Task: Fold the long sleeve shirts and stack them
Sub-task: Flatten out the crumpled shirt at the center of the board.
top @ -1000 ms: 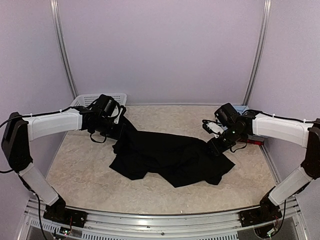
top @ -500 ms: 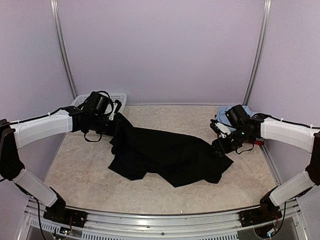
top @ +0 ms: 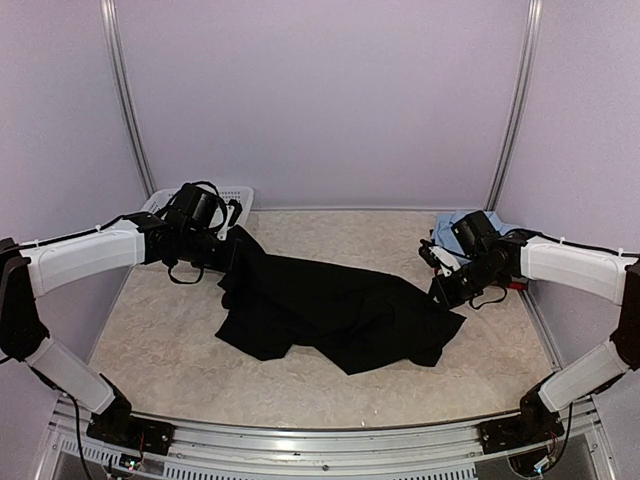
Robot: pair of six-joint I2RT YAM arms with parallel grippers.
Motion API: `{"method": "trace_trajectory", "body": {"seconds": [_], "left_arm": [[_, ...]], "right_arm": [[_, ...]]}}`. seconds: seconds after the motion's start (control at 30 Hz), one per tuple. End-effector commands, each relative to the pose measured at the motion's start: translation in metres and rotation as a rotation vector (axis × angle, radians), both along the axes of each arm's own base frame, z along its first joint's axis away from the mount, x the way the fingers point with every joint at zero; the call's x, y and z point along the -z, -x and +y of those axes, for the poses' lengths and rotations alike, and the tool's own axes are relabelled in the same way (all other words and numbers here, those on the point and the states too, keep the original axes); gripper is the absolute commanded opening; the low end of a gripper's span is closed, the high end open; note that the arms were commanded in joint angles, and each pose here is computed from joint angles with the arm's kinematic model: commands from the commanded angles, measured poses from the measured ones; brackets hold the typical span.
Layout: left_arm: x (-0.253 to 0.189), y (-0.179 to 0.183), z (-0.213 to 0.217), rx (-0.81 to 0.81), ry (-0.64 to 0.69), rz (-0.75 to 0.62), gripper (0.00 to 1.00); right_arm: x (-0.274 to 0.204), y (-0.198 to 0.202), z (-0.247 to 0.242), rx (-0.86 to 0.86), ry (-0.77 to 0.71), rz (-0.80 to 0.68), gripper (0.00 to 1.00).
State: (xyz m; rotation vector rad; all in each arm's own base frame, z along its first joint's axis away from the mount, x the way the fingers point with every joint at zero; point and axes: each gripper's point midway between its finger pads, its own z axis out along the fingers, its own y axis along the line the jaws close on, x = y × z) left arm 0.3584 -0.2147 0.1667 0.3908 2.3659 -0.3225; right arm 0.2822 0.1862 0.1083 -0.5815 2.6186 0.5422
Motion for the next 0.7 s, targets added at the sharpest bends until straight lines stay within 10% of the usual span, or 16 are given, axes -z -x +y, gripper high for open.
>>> {"method": "trace_trajectory", "body": {"seconds": [0.0, 0.33, 0.67], "left_arm": [[-0.005, -0.006, 0.006, -0.019, 0.003, -0.033, 0.00], [0.021, -0.020, -0.005, 0.009, 0.058, 0.019, 0.11], [0.009, -0.036, 0.007, -0.061, 0.033, -0.120, 0.57]], "right_arm": [[-0.012, 0.001, 0.004, -0.013, -0.052, -0.026, 0.00], [-0.035, -0.013, 0.000, 0.006, -0.022, -0.093, 0.00], [-0.016, -0.026, -0.012, 0.047, 0.025, -0.068, 0.00]]}}
